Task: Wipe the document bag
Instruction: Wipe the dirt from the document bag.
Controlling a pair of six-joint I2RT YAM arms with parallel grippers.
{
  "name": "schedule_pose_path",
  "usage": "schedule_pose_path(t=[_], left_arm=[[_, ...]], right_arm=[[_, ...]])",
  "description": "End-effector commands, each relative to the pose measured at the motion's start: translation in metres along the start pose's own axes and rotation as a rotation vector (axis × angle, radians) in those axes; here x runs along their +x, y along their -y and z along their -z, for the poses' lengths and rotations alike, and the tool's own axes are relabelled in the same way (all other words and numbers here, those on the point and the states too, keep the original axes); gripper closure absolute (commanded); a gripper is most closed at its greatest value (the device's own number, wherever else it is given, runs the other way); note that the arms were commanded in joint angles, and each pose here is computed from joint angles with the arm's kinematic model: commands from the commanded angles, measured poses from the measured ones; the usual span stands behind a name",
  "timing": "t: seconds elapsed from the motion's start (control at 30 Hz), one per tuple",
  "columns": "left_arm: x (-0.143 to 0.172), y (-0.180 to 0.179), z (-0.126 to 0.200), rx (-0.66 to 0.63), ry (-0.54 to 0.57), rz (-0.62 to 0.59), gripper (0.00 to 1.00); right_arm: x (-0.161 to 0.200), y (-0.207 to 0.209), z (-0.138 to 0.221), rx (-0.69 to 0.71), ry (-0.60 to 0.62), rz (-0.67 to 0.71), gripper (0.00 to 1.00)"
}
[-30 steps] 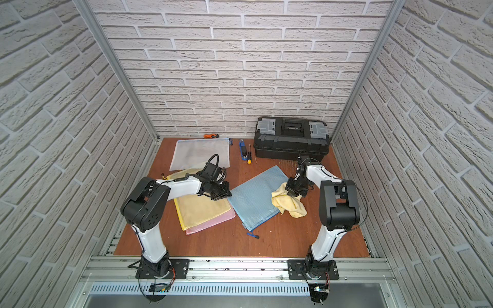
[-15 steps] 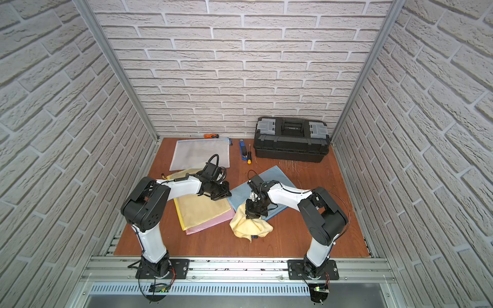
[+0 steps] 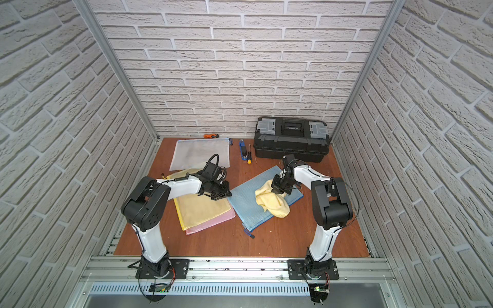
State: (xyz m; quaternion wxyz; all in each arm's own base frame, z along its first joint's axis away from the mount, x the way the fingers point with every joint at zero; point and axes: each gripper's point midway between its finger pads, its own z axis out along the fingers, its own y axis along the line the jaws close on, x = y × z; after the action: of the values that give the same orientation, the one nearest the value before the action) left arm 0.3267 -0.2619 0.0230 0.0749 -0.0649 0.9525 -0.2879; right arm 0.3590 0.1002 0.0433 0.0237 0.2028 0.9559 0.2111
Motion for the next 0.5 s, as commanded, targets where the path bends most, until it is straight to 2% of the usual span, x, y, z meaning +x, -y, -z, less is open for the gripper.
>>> schedule_pose_path(t=[0.0, 0.07, 0.17, 0.33, 0.47], left_arm=[[0.008, -0.001, -0.004, -0.007, -0.021, 0.007, 1.00], [0.009, 0.000, -0.005, -0.005, -0.024, 0.004, 1.00], [0.009, 0.002, -0.006, -0.005, -0.024, 0.003, 1.00], [0.008, 0.002, -0.011, -0.006, -0.027, 0.010, 1.00], [0.010, 0.002, -0.011, -0.008, -0.031, 0.010, 1.00]], right_arm=[[-0.008, -0.008, 0.012, 0.025, 0.002, 0.074, 0.98], [-0.008, -0.031, 0.007, -0.043, -0.003, 0.080, 0.98], [0.009, -0.071, -0.009, -0.092, -0.040, 0.129, 0.98], [0.072, -0.144, -0.046, -0.161, -0.135, 0.254, 0.98], [0.080, -0.156, -0.070, -0.205, -0.172, 0.221, 0.98]])
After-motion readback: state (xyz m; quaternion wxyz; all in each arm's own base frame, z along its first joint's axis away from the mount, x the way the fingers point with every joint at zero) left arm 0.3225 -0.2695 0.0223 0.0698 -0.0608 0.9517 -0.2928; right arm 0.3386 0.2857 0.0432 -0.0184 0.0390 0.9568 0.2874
